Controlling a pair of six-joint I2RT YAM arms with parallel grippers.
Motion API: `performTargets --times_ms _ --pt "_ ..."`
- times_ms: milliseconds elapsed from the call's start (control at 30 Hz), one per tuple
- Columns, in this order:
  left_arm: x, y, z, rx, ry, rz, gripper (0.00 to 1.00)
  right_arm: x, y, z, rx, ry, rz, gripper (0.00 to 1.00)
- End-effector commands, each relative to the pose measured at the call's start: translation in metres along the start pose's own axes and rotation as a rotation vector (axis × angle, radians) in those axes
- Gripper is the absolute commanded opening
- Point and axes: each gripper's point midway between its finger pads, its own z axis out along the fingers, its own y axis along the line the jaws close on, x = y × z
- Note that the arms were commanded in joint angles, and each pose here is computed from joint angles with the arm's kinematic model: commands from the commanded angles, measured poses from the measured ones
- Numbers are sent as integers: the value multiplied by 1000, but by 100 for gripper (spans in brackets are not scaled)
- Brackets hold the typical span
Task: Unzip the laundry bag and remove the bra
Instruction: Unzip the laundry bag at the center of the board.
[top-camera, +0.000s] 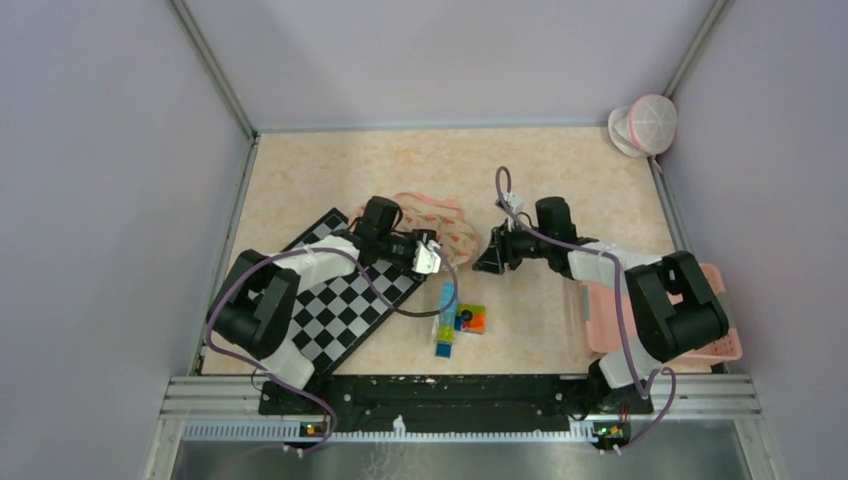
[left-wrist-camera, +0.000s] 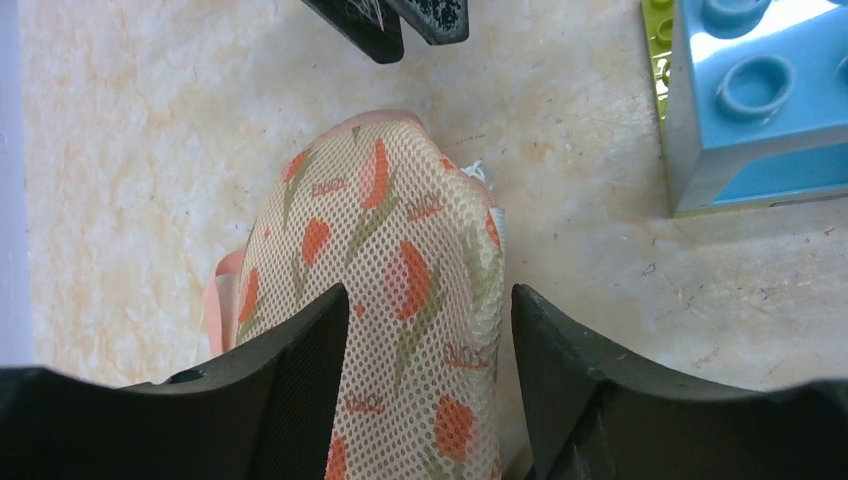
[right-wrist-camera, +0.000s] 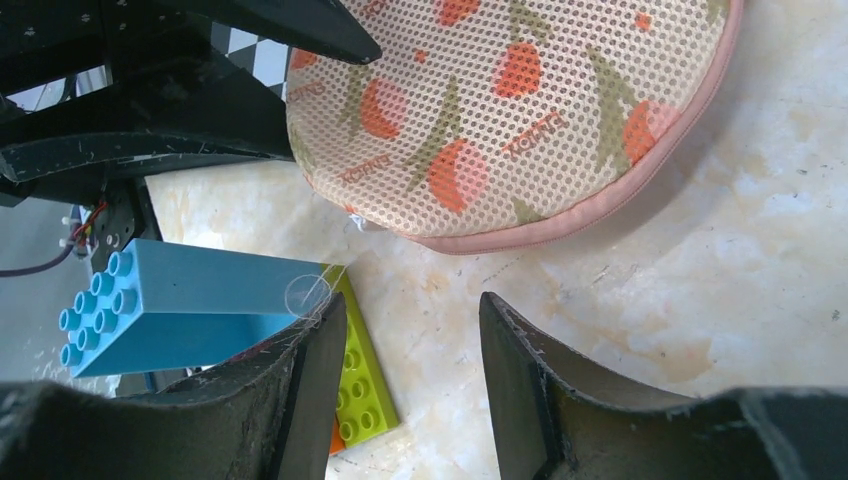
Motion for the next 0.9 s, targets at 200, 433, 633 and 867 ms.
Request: performTargets --times_ms 200,433,633,867 --pt "-8 1 19 70 -57 70 52 4 8 9 -105 5 -7 51" --pt "-10 5 23 79 -76 -3 25 3 12 24 -150 -24 -25 51" --pt "-14 5 24 100 -94 -36 22 1 14 41 -183 -49 -104 51" --pt "-17 3 23 118 -99 -63 21 -19 6 47 -128 -155 -148 49"
